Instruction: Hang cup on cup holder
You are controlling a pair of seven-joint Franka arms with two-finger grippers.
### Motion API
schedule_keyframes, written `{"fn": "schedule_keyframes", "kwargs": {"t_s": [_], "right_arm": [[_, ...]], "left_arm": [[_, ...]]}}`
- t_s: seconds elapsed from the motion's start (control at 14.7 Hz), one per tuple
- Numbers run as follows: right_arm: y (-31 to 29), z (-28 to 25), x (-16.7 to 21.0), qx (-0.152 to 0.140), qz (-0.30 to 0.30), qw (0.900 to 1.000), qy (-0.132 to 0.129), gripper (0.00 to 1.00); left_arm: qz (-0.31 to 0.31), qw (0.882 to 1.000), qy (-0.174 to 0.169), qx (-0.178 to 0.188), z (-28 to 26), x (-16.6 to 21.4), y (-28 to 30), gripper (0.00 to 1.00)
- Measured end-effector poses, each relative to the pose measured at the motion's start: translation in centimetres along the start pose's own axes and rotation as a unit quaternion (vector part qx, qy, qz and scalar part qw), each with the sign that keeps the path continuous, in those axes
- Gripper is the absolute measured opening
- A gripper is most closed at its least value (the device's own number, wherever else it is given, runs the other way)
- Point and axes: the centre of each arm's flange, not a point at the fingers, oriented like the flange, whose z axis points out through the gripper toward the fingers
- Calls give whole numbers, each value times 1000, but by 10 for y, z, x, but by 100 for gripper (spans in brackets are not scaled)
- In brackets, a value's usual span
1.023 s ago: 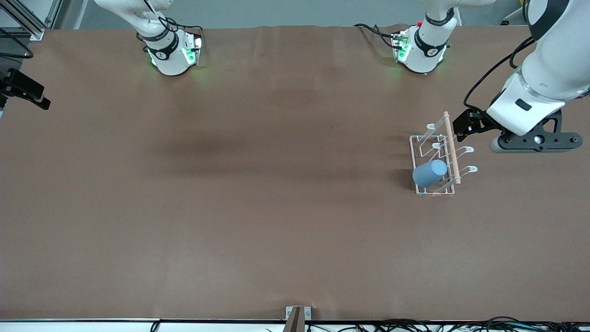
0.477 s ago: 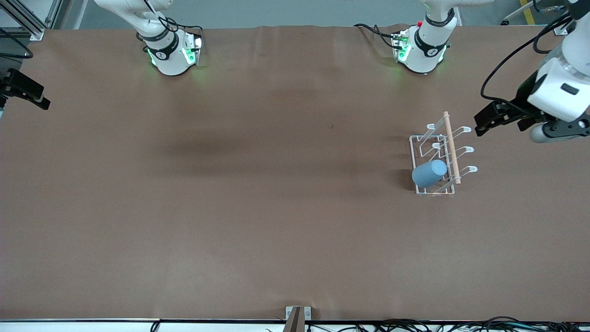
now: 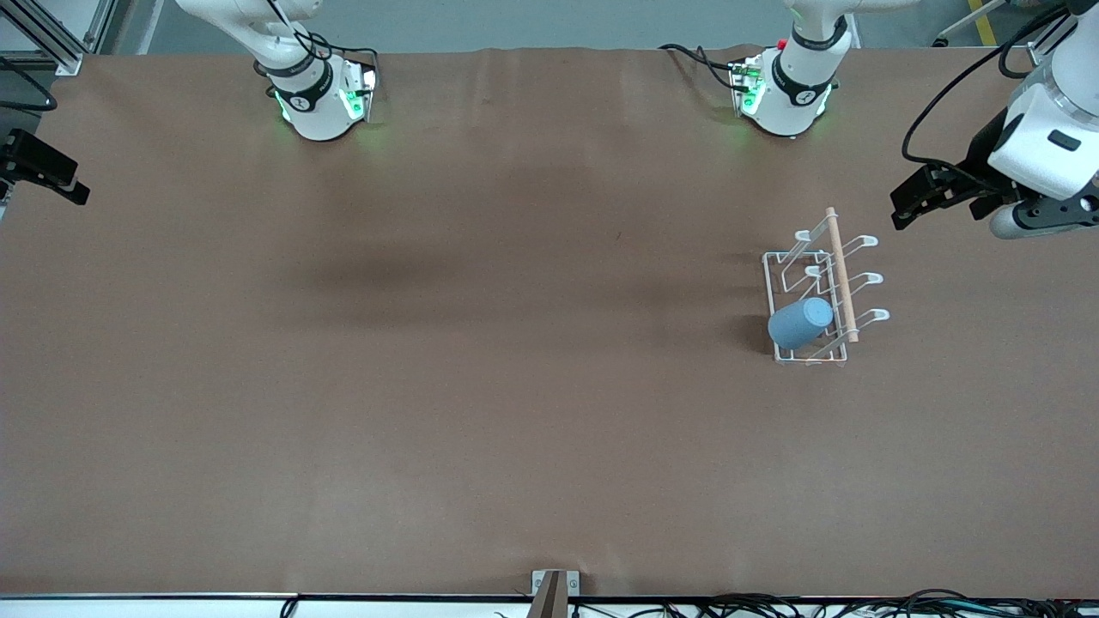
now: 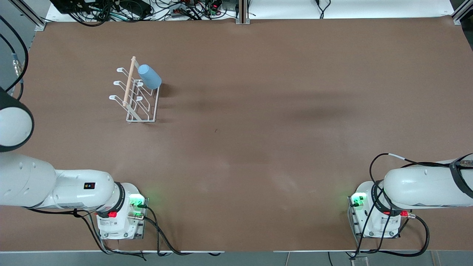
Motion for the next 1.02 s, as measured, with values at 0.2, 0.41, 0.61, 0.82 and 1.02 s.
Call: {"fn": "schedule_keyframes", "kwargs": {"t_s": [0.2, 0.41, 0.61, 0.82, 1.02], "right_arm": [[0, 1, 0, 0, 0, 1000, -1, 100], [0, 1, 0, 0, 0, 1000, -1, 100], [0, 1, 0, 0, 0, 1000, -1, 100], [1, 1, 0, 0, 0, 1000, 0, 100], [1, 1, 0, 0, 1, 1000, 0, 100]], "left_arm": [[-6, 1000, 2, 3, -4, -13, -8, 100], [-10, 1000, 2, 4, -7, -19, -19, 100], [-7, 1000, 2, 4, -8, -19, -22, 100], [5, 1000, 4, 4, -9, -20, -21, 100], [48, 999, 4, 4, -10, -21, -21, 100]]}}
